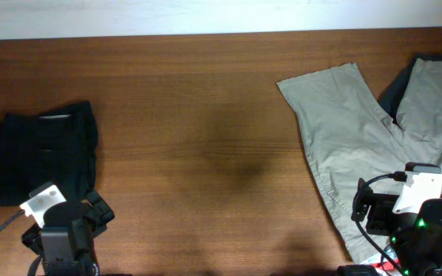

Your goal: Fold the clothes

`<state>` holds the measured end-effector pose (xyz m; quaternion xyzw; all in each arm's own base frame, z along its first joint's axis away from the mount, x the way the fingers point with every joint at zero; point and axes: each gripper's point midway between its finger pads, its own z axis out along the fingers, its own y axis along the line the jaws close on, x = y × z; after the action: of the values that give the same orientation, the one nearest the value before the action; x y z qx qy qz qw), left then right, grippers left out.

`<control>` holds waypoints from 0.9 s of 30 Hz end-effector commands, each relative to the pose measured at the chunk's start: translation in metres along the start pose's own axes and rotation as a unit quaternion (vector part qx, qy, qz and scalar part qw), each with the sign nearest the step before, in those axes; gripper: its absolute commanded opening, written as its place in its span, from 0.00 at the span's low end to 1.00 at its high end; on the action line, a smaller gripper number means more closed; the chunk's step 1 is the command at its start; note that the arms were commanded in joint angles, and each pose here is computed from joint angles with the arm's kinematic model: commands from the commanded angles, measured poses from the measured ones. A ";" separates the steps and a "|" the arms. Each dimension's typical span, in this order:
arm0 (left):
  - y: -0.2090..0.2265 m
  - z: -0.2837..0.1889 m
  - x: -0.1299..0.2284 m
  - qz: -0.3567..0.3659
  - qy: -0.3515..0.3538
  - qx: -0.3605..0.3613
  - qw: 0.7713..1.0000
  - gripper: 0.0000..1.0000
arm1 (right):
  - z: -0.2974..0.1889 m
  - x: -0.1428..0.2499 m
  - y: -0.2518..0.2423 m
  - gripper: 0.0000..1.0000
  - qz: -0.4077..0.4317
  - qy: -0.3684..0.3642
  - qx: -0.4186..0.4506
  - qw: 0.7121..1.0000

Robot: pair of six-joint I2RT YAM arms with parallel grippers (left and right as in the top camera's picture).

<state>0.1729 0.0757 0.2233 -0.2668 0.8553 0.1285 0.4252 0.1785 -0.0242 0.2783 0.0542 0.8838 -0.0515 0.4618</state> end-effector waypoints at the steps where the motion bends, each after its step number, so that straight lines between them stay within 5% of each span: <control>1: 0.004 0.000 -0.001 0.000 -0.004 -0.009 1.000 0.99 | 0.006 0.008 -0.004 0.99 0.001 0.011 0.015 1.000; 5: 0.004 0.000 -0.001 0.000 -0.004 -0.009 1.000 0.99 | 0.028 0.007 0.023 0.99 0.009 -0.076 -0.060 0.995; 8: 0.004 0.000 -0.001 0.000 -0.004 -0.009 1.000 0.99 | 0.039 0.010 0.031 0.99 0.017 -0.255 -0.085 0.963; 13: 0.004 0.000 -0.001 0.000 -0.004 -0.009 1.000 0.99 | 0.082 0.016 0.033 0.99 -0.021 -0.352 -0.059 0.934; 16: 0.004 0.000 -0.001 0.000 -0.004 -0.009 1.000 0.99 | 0.120 0.062 0.038 0.99 -0.028 -0.267 -0.066 0.961; 27: 0.004 0.000 -0.001 0.000 -0.004 -0.009 1.000 0.99 | 0.121 0.064 0.038 0.99 -0.026 -0.262 -0.068 0.962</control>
<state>0.1722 0.0768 0.2229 -0.2678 0.8547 0.1320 0.4246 0.2464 -0.0007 0.1576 -0.0139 0.7332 -0.0158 0.6797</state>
